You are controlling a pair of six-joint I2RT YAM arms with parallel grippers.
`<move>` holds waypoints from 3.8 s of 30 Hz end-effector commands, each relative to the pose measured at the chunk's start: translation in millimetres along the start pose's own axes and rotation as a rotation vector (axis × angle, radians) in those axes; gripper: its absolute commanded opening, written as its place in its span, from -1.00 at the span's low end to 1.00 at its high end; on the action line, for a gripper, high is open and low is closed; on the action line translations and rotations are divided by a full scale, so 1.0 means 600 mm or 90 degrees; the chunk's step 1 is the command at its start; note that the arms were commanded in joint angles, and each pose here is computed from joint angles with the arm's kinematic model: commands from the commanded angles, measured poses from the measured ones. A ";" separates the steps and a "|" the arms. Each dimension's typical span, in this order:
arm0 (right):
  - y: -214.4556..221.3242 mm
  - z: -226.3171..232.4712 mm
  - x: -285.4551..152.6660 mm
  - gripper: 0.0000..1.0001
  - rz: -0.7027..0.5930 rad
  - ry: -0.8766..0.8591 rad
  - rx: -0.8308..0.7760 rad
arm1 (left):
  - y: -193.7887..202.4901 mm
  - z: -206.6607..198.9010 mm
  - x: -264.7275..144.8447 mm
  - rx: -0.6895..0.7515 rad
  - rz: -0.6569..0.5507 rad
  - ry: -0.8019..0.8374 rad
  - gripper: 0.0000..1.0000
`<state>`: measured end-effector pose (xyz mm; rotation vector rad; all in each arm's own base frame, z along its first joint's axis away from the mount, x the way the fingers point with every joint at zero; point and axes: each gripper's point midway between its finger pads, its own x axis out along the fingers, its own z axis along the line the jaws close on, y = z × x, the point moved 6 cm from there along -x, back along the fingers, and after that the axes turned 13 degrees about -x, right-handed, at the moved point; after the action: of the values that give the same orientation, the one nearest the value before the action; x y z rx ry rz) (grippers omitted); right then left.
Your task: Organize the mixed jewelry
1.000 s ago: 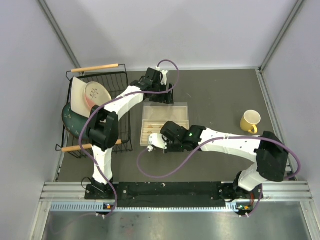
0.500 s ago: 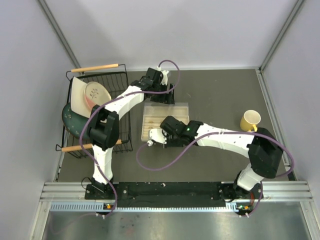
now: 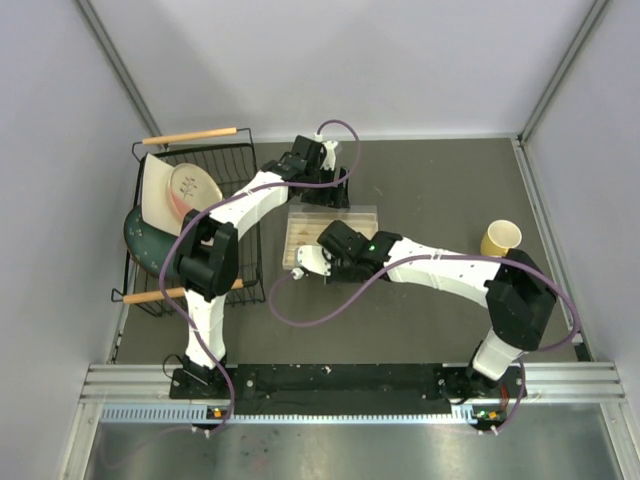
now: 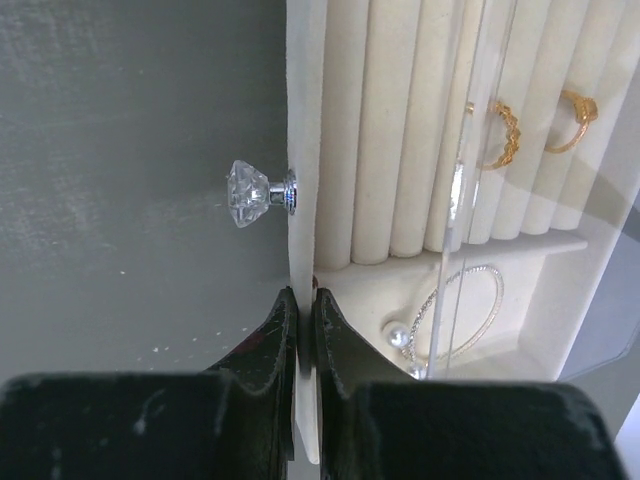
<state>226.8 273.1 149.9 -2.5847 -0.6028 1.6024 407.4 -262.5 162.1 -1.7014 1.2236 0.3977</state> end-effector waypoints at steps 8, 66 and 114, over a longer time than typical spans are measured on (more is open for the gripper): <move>-0.012 -0.099 -0.028 -0.53 0.009 0.158 0.027 | 0.056 0.017 0.023 -0.004 0.090 -0.031 0.58; 0.016 -0.074 0.021 -0.38 -0.004 0.120 0.139 | 0.049 0.012 0.025 0.010 0.092 -0.022 0.57; 0.325 -0.132 -0.287 0.98 -0.192 0.388 0.704 | -0.078 -0.061 -0.310 0.177 -0.366 -0.022 0.98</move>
<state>291.2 57.4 248.8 -1.8843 0.0732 0.8316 366.8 -206.4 299.4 -1.6157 0.8133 0.0159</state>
